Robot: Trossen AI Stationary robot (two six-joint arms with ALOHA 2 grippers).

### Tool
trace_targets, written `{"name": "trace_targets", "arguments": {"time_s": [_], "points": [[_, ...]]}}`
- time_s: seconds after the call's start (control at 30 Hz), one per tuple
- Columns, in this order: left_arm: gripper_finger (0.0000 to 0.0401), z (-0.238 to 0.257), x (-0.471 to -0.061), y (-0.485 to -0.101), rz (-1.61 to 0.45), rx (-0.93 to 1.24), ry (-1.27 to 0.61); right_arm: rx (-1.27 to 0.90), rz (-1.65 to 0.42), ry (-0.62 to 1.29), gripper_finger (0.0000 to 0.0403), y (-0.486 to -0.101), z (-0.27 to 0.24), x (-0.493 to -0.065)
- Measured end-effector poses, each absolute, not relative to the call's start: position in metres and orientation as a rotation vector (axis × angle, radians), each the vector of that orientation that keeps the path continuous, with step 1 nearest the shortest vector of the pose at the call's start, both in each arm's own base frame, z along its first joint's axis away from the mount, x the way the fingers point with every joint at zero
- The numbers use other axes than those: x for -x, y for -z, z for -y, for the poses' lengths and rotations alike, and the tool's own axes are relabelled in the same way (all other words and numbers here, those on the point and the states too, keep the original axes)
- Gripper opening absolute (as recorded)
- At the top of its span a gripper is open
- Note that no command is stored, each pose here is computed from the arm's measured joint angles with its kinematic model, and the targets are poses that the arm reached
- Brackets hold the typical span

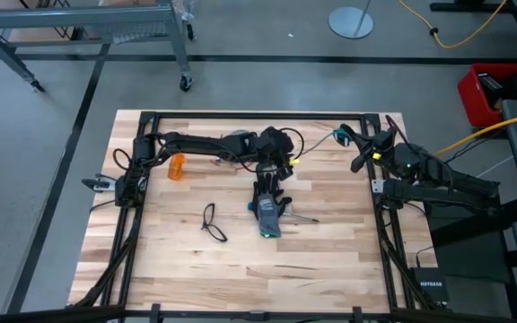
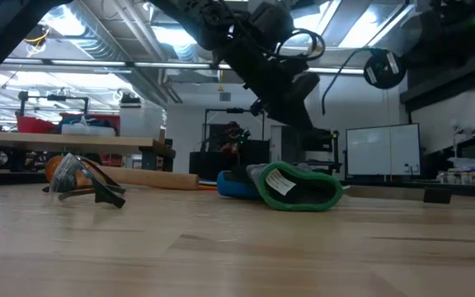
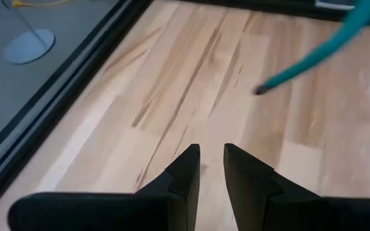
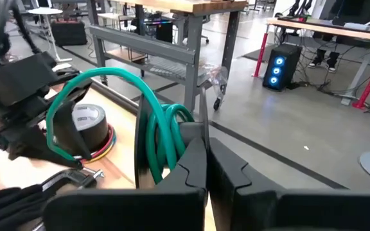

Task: Coil cords
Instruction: Coil the green wire on the black spool

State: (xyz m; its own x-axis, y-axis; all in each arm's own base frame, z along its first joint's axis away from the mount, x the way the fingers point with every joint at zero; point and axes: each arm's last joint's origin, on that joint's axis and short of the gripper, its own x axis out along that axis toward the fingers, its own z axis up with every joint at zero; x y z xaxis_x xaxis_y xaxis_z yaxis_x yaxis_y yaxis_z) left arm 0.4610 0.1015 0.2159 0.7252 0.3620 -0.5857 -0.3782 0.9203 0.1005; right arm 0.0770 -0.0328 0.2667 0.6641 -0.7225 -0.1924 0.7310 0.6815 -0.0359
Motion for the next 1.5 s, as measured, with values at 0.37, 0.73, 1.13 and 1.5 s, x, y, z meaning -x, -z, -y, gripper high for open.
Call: {"name": "trace_targets", "arguments": {"time_s": [0.37,0.73,1.13,1.5], "points": [[0.0062,-0.078,-0.465,-0.215,-0.639,0.069,-0.344,-0.044,-0.242,0.821,0.0001,-0.263,0.033,-0.076],[0.0062,-0.036,-0.471,-0.216,-0.638,-0.035,-0.249,-0.040,-0.269,0.817,0.0001,-0.260,0.032,-0.075],[0.0062,-0.031,-0.478,-0.229,-0.489,-0.066,-0.358,-0.055,-0.274,0.734,0.0001,-0.260,0.031,-0.077],[0.0062,-0.010,-0.483,-0.239,-0.389,-0.139,-0.300,-0.053,-0.275,0.733,0.0001,-0.260,0.031,-0.077]]}}
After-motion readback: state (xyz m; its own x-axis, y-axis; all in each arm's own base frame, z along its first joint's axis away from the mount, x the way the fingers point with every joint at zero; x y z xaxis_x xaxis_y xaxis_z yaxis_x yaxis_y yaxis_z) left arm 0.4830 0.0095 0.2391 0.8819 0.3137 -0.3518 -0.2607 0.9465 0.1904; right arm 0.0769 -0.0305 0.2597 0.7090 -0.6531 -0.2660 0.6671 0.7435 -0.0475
